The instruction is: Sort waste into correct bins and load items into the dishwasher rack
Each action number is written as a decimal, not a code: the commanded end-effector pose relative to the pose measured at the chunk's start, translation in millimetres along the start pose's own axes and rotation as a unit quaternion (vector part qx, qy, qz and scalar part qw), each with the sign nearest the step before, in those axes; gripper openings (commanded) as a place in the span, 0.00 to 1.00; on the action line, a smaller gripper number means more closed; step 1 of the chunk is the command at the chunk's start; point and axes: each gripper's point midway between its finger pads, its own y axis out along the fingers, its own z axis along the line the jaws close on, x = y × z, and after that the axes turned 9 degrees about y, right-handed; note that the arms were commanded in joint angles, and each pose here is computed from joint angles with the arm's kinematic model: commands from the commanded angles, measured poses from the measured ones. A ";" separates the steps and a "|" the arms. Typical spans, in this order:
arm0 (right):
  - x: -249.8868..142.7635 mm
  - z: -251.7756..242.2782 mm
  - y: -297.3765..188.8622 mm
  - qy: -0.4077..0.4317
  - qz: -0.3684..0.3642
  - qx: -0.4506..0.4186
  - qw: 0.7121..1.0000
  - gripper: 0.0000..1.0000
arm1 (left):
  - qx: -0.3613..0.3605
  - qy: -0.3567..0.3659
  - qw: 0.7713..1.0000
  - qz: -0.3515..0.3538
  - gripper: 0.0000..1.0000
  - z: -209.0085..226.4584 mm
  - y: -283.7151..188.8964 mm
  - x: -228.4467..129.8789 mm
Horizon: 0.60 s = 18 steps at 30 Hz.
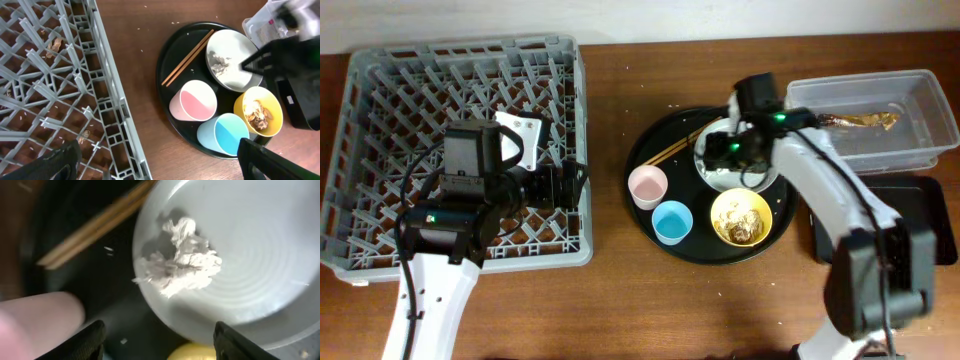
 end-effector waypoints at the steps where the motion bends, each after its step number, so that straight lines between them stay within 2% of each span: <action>1: 7.1 -19.1 49.6 -0.003 -0.008 -0.063 0.998 0.72 | -0.007 0.013 1.000 -0.012 0.99 -4.5 -5.1 8.1; 2: 5.2 -23.0 62.4 0.019 0.002 -0.060 0.998 0.53 | -0.007 0.013 1.000 -0.012 0.99 -4.5 -5.1 8.1; 3: 0.0 -22.3 70.5 0.023 0.016 -0.051 0.998 0.42 | -0.007 0.013 1.000 -0.012 0.99 -4.5 -5.1 8.1; 4: -3.1 -20.1 71.6 0.026 0.026 -0.040 0.999 0.17 | -0.007 0.013 1.000 -0.012 0.99 -4.5 -5.1 8.1; 5: -0.9 -19.2 67.1 0.028 0.024 -0.037 0.999 0.05 | -0.007 0.013 1.000 -0.012 0.99 -4.5 -5.1 8.1; 7: 13.7 -9.2 39.9 0.034 0.007 -0.006 0.999 0.04 | -0.007 0.013 1.000 -0.012 0.99 -4.5 -5.1 8.1; 8: 29.5 -2.8 11.4 0.041 -0.015 0.023 0.999 0.04 | -0.007 0.013 1.000 -0.012 0.99 -4.5 -5.1 8.1; 11: 85.3 -23.7 -73.5 0.081 -0.130 0.058 0.986 0.04 | -0.007 0.013 1.000 -0.012 0.99 -4.5 -5.1 8.1; 12: 107.3 -51.7 -97.7 0.128 -0.176 0.059 0.974 0.04 | -0.007 0.013 1.000 -0.012 0.99 -4.5 -5.1 8.1; 13: 114.5 -67.7 -102.6 0.154 -0.190 0.053 0.968 0.04 | -0.007 0.013 1.000 -0.012 0.99 -4.5 -5.1 8.1; 14: 126.6 -133.9 -101.5 0.244 -0.215 0.001 0.946 0.04 | -0.007 0.013 1.000 -0.012 0.99 -4.5 -5.1 8.1; 15: 130.0 -153.0 -95.1 0.258 -0.218 -0.010 0.941 0.12 | -0.007 0.013 1.000 -0.012 0.99 -4.5 -5.1 8.1; 16: 130.6 -165.2 -85.9 0.264 -0.211 -0.014 0.941 0.94 | -0.007 0.013 1.000 -0.012 0.99 -4.5 -5.1 8.0; 17: 124.9 -168.9 -78.7 0.239 -0.191 -0.011 0.952 0.98 | -0.007 0.013 1.000 -0.012 0.99 -4.5 -5.1 8.1; 18: 116.2 -166.6 -77.6 0.222 -0.171 -0.004 0.960 0.99 | -0.007 0.013 1.000 -0.012 0.99 -4.5 -5.1 8.1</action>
